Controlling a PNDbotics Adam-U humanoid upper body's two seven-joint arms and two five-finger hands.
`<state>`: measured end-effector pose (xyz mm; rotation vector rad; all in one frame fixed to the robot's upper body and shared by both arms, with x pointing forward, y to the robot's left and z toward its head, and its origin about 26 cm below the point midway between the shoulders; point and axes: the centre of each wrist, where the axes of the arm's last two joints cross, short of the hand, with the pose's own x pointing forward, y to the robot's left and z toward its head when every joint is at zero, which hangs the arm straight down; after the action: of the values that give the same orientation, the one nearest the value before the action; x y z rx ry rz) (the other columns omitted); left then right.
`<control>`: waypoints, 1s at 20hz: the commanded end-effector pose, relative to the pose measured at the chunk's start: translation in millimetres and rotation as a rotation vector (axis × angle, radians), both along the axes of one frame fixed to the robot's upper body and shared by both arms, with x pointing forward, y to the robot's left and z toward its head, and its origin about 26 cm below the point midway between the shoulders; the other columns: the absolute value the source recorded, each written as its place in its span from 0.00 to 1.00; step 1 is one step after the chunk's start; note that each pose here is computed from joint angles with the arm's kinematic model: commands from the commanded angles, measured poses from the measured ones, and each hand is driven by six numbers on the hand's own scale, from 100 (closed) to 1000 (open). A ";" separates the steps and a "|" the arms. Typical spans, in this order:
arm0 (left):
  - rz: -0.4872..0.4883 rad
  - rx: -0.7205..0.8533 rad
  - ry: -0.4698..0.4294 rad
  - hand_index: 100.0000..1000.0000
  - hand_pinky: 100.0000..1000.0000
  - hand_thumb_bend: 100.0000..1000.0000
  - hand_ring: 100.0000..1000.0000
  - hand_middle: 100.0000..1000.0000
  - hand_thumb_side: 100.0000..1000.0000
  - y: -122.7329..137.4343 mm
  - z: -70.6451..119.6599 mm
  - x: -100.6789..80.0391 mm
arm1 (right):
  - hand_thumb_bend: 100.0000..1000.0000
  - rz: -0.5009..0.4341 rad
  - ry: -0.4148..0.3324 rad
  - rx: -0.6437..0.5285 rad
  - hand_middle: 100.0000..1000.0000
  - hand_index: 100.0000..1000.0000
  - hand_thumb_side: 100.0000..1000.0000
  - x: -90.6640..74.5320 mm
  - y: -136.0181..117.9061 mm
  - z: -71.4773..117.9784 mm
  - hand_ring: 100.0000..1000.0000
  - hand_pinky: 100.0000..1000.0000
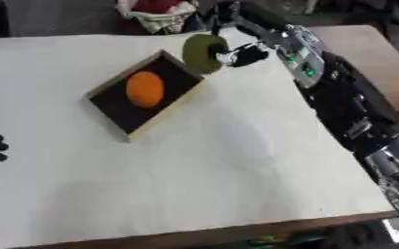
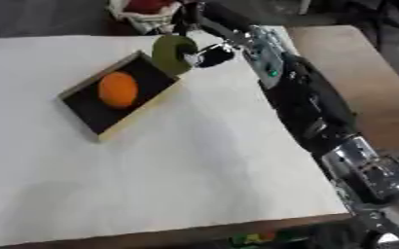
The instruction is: Pick up objects on the table and place them in the box.
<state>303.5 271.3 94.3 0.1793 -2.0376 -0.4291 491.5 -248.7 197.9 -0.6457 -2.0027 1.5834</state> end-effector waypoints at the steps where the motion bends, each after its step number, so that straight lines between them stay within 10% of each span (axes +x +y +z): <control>1: -0.019 0.003 -0.034 0.80 0.48 0.00 0.53 0.50 0.72 -2.4 9.6 1.7 | 0.00 -0.035 -0.021 -0.029 0.75 0.38 0.13 5.9 2.0 8.4 0.88 0.86; 13: -0.027 0.003 -0.040 0.80 0.48 0.00 0.53 0.50 0.72 -4.1 11.8 2.9 | 0.00 -0.092 -0.041 -0.182 0.81 0.85 0.20 11.2 8.2 -12.4 0.91 0.88; 20: -0.021 0.002 -0.037 0.80 0.48 0.00 0.53 0.50 0.72 -3.0 10.7 2.2 | 0.00 -0.077 -0.106 -0.205 0.82 0.88 0.18 9.6 4.6 2.8 0.91 0.89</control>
<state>305.3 268.5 96.7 0.1670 -2.0494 -0.4389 500.0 -236.8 175.0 -0.8211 -1.8400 1.7574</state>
